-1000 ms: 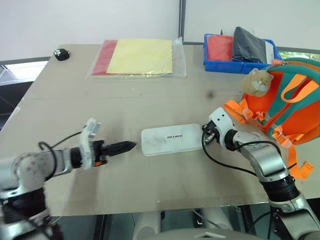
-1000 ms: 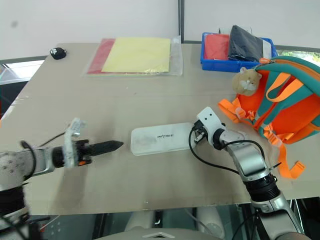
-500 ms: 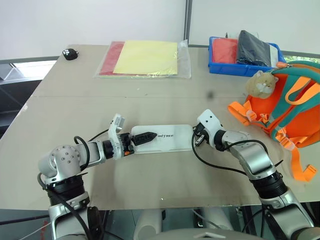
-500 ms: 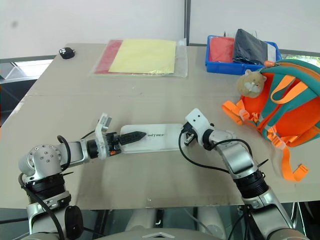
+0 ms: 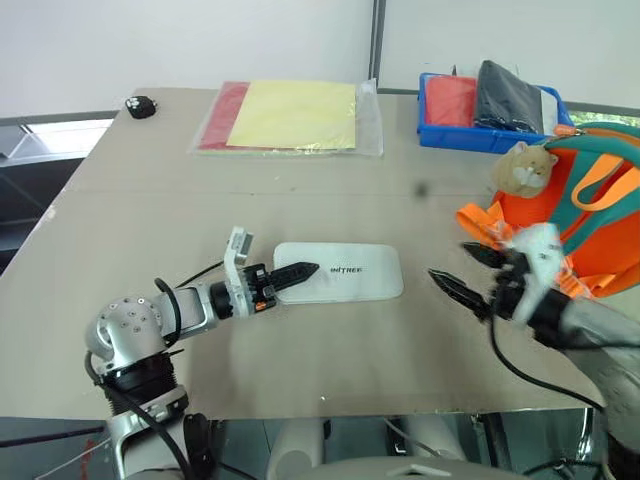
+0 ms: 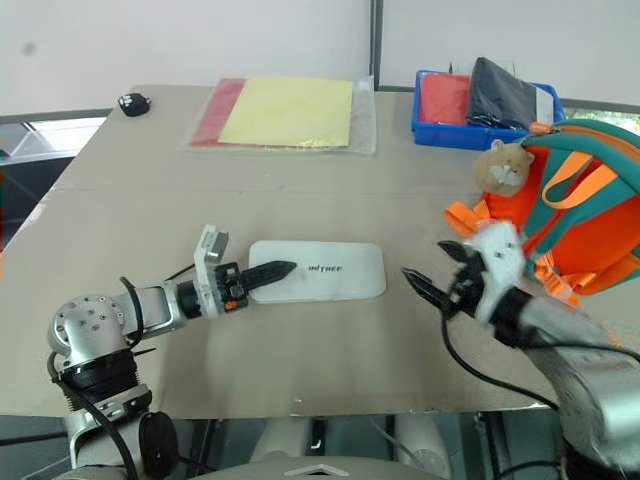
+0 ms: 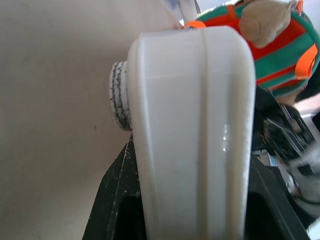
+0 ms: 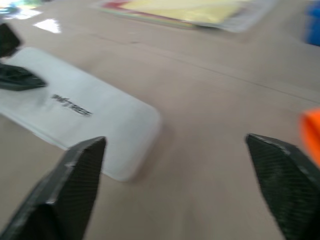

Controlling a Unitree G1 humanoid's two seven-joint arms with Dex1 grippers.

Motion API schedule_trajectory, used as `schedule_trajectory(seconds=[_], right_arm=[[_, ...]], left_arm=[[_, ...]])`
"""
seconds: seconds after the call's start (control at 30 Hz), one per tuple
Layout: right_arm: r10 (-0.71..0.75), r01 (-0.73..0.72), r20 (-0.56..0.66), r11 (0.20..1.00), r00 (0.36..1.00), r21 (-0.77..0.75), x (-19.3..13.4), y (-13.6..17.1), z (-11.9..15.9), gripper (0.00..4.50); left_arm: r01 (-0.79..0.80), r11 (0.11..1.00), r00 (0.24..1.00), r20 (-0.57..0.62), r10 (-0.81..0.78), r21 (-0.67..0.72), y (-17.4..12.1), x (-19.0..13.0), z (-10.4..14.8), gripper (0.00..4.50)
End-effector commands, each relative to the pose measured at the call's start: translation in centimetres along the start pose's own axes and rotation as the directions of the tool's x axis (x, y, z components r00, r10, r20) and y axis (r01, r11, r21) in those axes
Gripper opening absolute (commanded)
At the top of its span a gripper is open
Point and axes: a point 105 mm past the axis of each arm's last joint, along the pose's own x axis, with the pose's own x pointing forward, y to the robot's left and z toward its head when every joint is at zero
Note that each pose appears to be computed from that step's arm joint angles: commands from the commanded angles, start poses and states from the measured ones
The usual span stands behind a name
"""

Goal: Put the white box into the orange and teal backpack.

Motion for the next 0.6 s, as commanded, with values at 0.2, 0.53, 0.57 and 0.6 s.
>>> schedule_trajectory(seconds=[0.2, 0.53, 0.57, 0.6], right_arm=[[-0.577, 0.576, -0.018, 0.814, 0.817, 0.069, -5.0, -6.8, 0.1, 4.50], [-0.685, 0.668, 0.113, 0.728, 0.720, 0.155, -1.1, -11.8, 3.3, 3.98], [-0.673, 0.656, 0.130, 0.740, 0.728, 0.150, -0.4, -12.0, 3.5, 3.54], [-0.665, 0.649, 0.148, 0.746, 0.732, 0.146, 0.1, -12.1, 3.7, 3.18]], left_arm=[[-0.076, 0.996, 0.997, 0.000, 0.076, 0.054, 0.6, 2.0, 0.9, 1.03], [-0.086, 0.991, 0.996, 0.042, 0.082, 0.102, 0.6, 2.4, 2.1, 1.03], [-0.081, 0.991, 0.995, 0.070, 0.074, 0.106, 0.5, 2.3, 2.3, 1.03], [-0.075, 0.992, 0.993, 0.100, 0.064, 0.106, 0.3, 2.2, 2.6, 1.03]])
